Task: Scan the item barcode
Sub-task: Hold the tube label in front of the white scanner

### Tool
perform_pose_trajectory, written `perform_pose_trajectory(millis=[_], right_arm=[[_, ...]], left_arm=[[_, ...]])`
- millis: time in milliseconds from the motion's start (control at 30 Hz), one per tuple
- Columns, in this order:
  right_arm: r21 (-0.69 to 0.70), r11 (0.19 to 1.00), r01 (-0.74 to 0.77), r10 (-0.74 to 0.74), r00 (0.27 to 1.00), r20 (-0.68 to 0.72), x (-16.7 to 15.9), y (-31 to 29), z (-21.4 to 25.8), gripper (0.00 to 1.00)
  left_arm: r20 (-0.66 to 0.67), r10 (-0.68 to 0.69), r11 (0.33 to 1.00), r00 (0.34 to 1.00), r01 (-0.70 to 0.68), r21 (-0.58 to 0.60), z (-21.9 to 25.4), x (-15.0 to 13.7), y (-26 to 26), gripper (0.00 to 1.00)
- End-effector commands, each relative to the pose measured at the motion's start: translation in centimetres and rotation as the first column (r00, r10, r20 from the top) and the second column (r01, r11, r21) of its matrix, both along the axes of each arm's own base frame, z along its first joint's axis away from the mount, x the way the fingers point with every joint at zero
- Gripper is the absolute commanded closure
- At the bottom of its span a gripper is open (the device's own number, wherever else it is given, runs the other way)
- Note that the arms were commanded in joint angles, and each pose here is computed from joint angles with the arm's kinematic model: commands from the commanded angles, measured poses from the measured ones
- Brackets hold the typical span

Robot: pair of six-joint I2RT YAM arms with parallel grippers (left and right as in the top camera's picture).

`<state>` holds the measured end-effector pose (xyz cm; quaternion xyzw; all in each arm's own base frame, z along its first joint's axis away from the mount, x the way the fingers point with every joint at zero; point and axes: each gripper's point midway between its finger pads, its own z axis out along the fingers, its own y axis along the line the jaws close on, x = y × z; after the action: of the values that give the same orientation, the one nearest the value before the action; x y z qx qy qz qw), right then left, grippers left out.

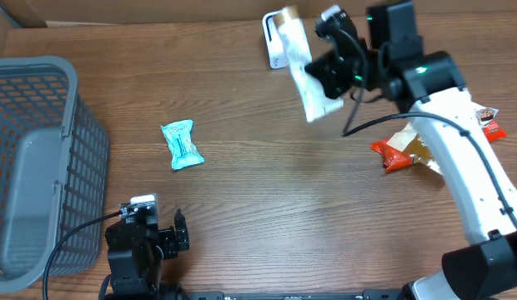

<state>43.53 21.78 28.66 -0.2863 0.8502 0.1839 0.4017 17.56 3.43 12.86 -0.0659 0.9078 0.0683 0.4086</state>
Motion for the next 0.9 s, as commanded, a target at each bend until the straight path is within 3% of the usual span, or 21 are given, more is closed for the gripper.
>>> perform_pose_trajectory(millis=[0,267,400,567,867], right_arm=[[-0.153,0.936,0.317,-0.278,0.932,0.231,4.1,-2.9,2.2,0.96],[-0.433,0.855,0.287,-0.056,0.879,0.473,10.2,-1.2,-1.0,0.96],[-0.548,0.741,0.389,0.020,0.802,0.597,14.3,-2.0,-2.3,0.96],[-0.670,0.637,0.381,0.187,0.767,0.614,16.8,-1.1,-5.6,0.96],[-0.704,0.591,0.394,0.222,0.759,0.611,18.4,-0.7,-9.4,0.96]], left_arm=[[0.002,-0.014,1.000,1.000,0.014,0.008,0.0,0.0,-0.1,0.00],[0.002,-0.014,1.000,1.000,0.014,0.008,0.0,0.0,-0.1,0.01],[0.002,-0.014,1.000,1.000,0.014,0.008,0.0,0.0,-0.1,0.00],[0.002,-0.014,1.000,1.000,0.014,0.008,0.0,0.0,-0.1,0.01],[0.002,-0.014,1.000,1.000,0.014,0.008,0.0,0.0,-0.1,0.01]])
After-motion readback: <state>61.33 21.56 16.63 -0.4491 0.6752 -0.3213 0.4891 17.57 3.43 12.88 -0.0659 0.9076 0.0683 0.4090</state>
